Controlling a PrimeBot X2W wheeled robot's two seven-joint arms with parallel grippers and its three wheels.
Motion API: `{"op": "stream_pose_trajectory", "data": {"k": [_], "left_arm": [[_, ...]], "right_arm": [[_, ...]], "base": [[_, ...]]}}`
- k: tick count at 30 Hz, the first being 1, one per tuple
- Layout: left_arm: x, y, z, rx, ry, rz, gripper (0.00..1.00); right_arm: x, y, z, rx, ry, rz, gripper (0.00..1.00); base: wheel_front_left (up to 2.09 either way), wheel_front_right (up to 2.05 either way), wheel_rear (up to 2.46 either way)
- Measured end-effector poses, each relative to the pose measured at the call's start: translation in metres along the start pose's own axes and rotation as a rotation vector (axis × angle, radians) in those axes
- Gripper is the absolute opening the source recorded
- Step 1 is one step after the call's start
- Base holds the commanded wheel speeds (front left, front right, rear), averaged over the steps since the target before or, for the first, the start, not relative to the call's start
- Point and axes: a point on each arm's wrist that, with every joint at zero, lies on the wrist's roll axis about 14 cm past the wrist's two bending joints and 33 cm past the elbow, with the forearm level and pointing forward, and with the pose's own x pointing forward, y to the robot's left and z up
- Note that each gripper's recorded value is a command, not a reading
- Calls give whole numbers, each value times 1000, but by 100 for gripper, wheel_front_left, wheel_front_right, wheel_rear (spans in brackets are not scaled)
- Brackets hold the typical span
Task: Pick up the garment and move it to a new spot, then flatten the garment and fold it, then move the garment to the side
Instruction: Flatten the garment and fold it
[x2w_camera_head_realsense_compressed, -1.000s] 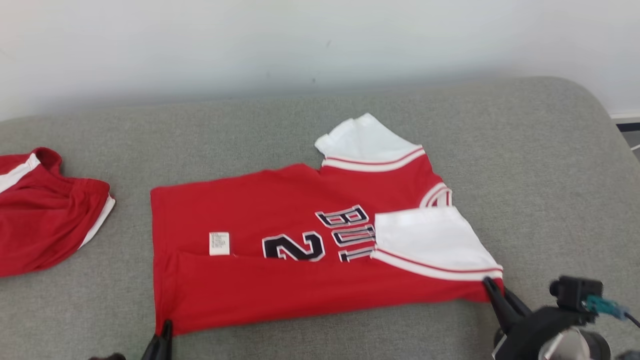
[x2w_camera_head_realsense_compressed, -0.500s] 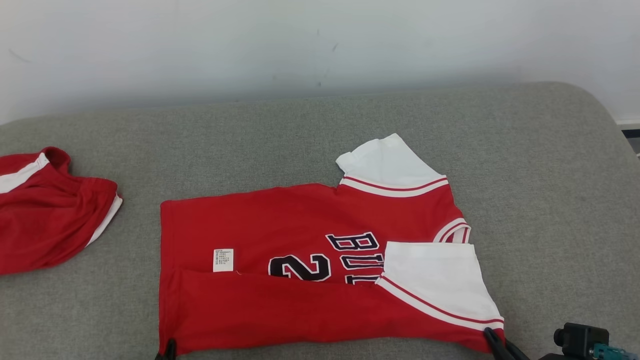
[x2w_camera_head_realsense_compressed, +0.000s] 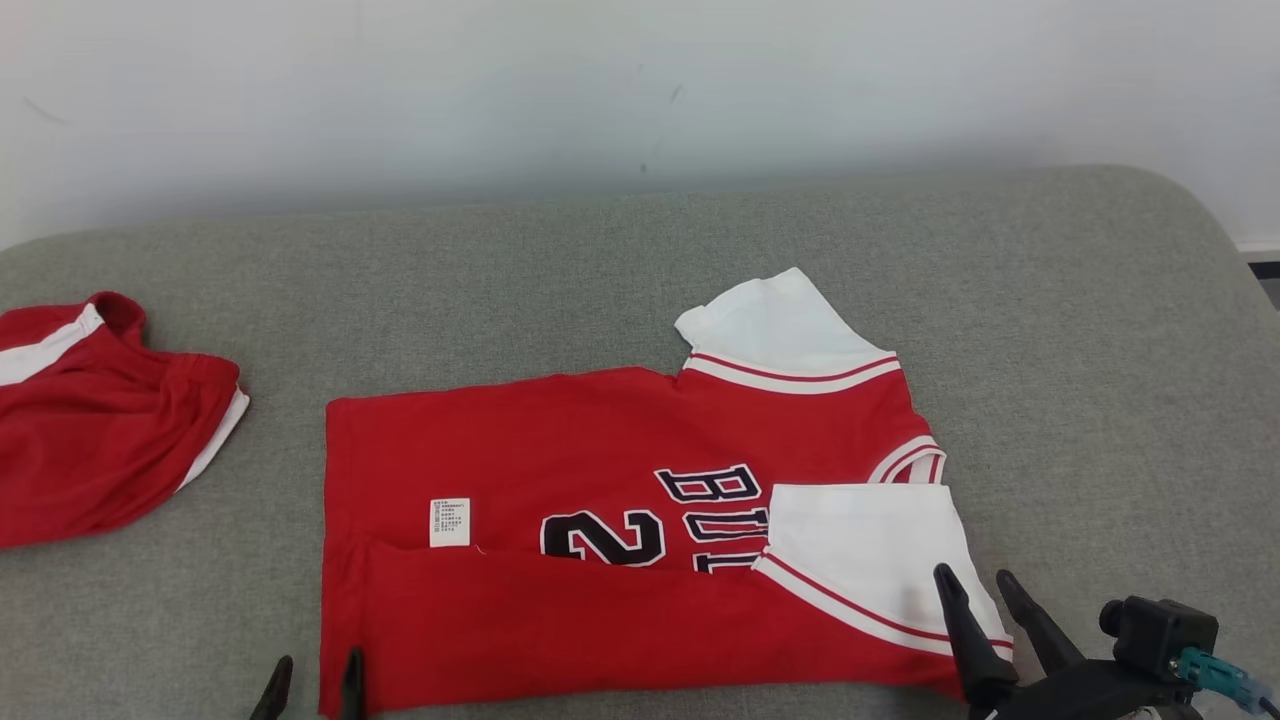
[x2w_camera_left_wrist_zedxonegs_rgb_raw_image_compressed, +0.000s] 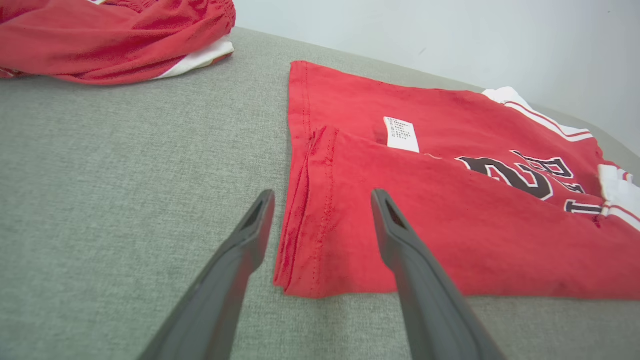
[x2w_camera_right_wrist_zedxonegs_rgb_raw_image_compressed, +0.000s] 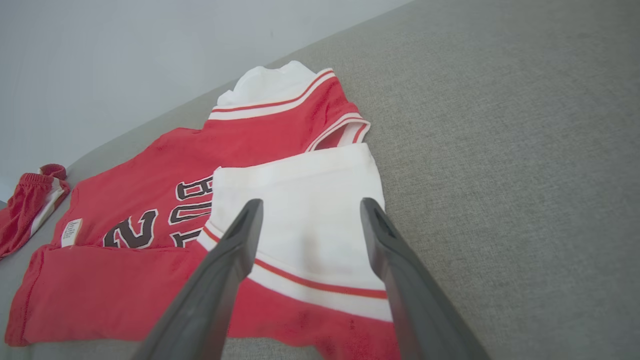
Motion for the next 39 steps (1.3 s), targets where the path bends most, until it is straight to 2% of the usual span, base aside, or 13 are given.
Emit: {"op": "stream_pose_trajectory", "data": {"k": [9,15,20,31,39], "left_arm": [[-5,12,34,87,-114,61,100],[-13,18,42,94,-143,94,100],[-11,17,42,104,-142,76,100],[53,-7,76,147,-184,-80,100],[103,-11,72,159,-134,-128,100]], "right_arm": [[10,34,24,-141,-149,108,100],[14,42,19,-167,-150,133,100],[18,46,19,-168,-153,144,100],[35,52,27,-168,-178,161,100],[45,41,31,-157,-207,122,100]], "base": [[0,0,0],[0,0,0],[0,0,0],[0,0,0],[0,0,0]]}}
